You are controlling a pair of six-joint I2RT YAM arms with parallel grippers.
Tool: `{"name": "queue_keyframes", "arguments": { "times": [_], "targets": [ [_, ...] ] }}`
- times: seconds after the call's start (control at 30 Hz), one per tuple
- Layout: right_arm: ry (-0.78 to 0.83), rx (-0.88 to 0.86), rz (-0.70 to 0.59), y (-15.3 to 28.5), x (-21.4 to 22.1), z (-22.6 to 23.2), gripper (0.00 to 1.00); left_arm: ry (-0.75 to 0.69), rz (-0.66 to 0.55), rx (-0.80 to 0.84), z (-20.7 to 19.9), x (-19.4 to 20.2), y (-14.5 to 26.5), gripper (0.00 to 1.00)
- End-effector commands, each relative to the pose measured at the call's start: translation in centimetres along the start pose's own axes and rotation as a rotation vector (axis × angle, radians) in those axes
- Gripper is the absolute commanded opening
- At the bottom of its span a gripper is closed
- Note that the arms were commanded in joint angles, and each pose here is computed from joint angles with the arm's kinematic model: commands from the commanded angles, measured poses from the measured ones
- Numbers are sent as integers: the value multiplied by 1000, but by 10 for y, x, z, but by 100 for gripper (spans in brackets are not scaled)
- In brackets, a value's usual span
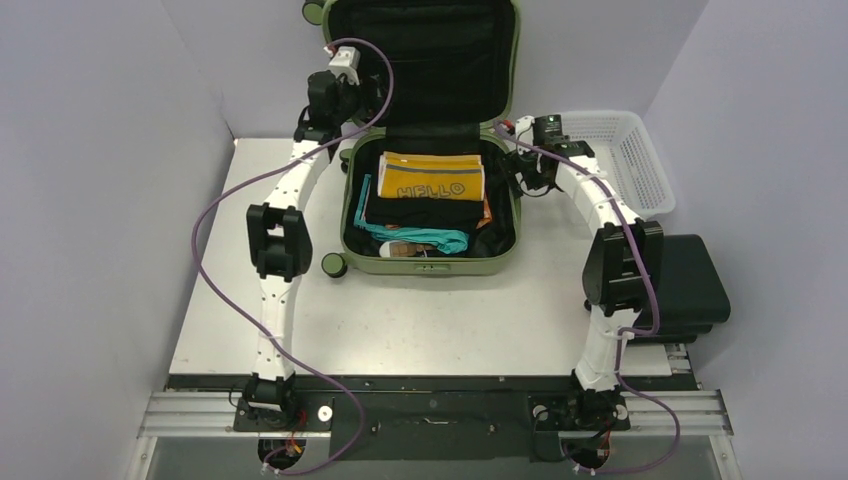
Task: Open, take out, and arrange the luggage
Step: Open the luggage at the center of the board.
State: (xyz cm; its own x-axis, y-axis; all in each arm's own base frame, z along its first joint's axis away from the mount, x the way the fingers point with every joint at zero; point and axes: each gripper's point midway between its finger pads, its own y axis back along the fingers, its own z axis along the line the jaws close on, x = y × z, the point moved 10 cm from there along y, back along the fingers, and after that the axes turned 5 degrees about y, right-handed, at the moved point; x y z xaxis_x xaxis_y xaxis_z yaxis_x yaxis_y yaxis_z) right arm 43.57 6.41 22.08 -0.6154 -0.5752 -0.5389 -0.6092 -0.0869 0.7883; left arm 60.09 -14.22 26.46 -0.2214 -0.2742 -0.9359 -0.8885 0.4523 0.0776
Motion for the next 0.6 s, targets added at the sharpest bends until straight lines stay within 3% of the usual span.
{"name": "queue_keyframes", "arguments": {
  "times": [0.0, 0.2, 0.43, 0.57],
  "targets": [
    [-261, -48, -119, 18, -16, 2, 80, -41, 37, 3, -1, -9, 10, 96],
    [-433, -163, -101, -4, -9, -5, 72, -66, 167, -23, -4, 0, 42, 96],
    [-534, -112, -305, 47, -32, -19, 70, -86, 229, -42, -7, 7, 63, 96],
    [-500, -81, -224, 35, -32, 0, 69, -82, 240, -61, -12, -2, 60, 96]
  ]
}}
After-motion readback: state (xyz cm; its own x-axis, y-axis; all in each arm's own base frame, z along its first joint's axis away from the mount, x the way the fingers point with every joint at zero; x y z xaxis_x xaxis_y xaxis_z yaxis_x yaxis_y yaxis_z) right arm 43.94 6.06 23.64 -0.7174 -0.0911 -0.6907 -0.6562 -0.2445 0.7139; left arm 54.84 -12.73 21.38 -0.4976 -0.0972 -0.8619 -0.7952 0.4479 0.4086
